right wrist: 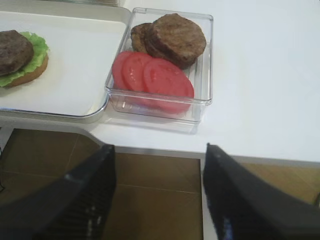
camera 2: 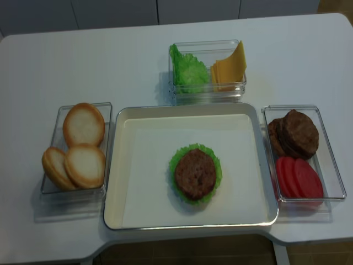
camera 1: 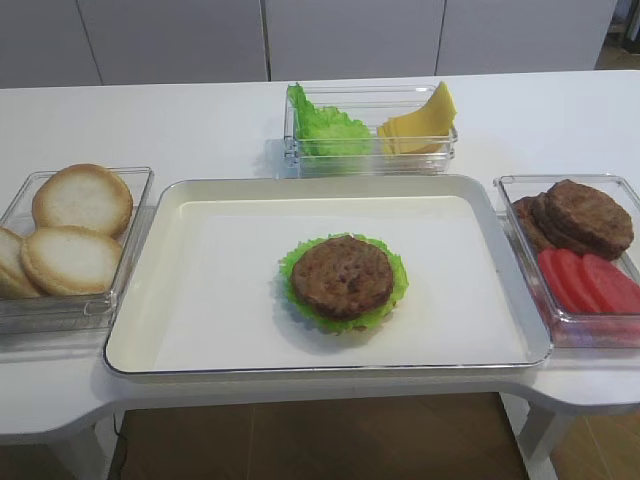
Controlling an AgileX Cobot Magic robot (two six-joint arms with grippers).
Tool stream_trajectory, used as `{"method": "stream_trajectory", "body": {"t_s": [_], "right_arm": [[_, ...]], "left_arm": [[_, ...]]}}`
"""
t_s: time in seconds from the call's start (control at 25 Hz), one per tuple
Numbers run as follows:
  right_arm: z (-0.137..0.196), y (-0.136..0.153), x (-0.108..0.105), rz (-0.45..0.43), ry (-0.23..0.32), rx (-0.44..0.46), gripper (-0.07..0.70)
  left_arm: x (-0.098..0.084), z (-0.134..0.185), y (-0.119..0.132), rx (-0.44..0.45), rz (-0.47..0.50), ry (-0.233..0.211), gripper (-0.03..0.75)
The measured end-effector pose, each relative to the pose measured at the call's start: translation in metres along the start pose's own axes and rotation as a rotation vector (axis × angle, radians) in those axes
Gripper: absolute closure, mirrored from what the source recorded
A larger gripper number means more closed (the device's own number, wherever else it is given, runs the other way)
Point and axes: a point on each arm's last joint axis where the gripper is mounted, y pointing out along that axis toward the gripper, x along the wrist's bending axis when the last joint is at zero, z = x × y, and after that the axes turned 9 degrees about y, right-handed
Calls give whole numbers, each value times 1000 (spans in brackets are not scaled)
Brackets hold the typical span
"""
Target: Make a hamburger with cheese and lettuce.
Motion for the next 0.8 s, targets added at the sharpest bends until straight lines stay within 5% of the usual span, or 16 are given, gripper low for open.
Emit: {"method": "stream_trajectory", "body": {"t_s": [0.8], "right_arm": [[0, 0, 0, 2, 2, 0, 213]], "left_arm": [[0, 0, 0, 0, 0, 0, 300]]}}
